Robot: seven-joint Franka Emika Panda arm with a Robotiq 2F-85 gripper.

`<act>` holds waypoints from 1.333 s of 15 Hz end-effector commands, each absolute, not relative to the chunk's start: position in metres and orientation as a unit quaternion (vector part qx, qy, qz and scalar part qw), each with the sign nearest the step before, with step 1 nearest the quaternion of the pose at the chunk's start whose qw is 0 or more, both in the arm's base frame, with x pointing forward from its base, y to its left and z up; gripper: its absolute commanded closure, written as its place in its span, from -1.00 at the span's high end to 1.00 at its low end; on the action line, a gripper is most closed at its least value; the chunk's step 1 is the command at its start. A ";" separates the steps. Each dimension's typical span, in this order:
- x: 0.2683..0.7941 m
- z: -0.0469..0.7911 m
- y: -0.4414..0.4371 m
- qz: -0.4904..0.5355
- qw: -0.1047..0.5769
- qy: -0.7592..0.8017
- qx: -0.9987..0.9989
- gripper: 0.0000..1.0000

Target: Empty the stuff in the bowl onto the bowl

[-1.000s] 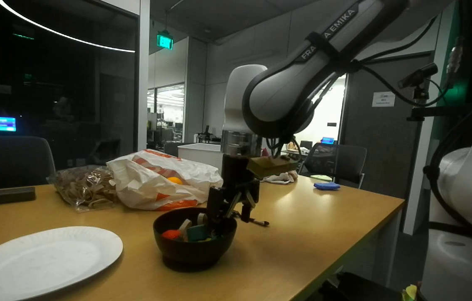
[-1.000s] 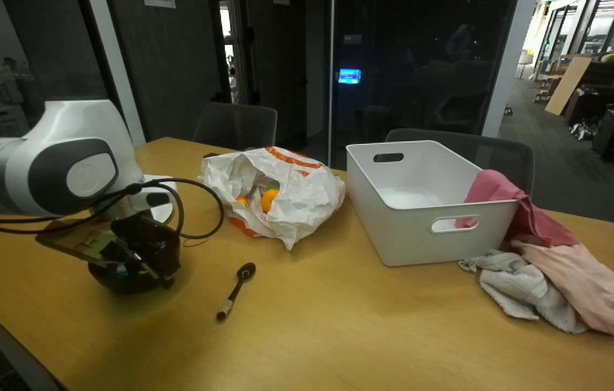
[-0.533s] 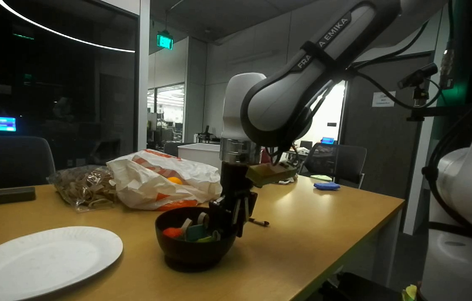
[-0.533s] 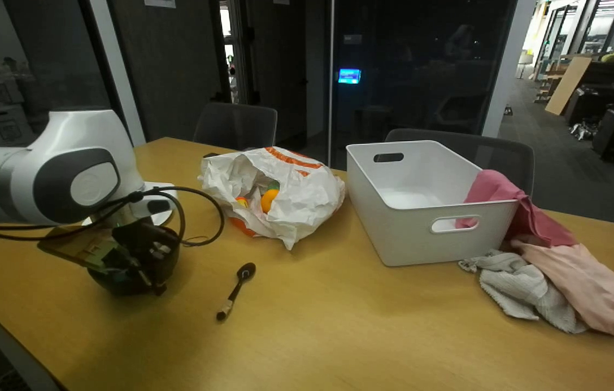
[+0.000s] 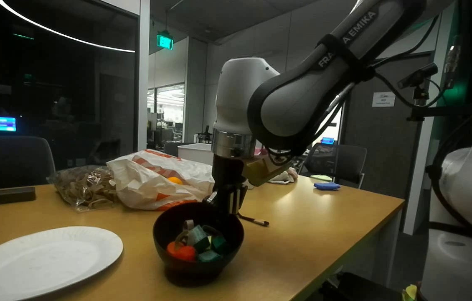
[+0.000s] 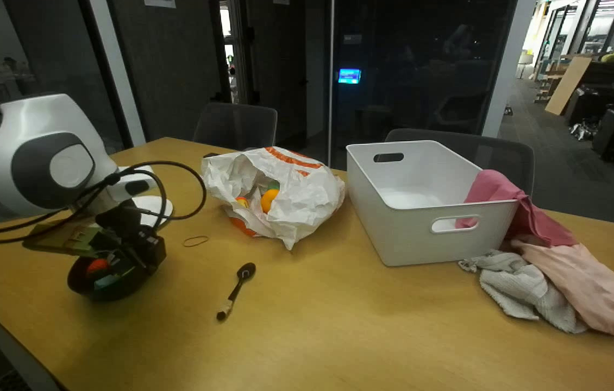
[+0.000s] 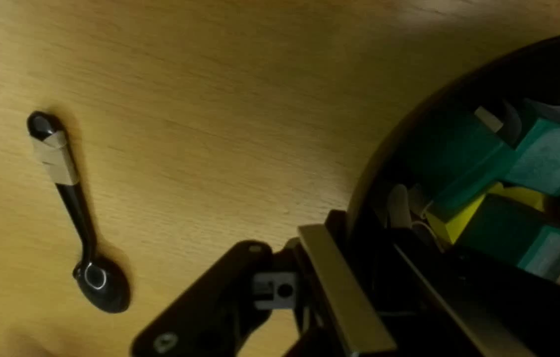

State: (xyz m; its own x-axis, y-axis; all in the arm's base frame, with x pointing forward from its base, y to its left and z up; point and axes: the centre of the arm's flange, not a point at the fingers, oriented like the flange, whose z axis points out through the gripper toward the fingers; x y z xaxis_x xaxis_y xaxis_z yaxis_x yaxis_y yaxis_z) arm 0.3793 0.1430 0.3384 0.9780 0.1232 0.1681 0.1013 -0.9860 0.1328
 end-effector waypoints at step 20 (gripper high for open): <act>0.449 0.353 0.325 0.113 0.285 0.050 0.950 -0.82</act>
State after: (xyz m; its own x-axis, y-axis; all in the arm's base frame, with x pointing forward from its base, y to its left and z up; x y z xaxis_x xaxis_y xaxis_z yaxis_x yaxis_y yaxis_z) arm 0.4365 0.2889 0.3584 0.9786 0.1160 0.1702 0.0132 -0.8598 0.5104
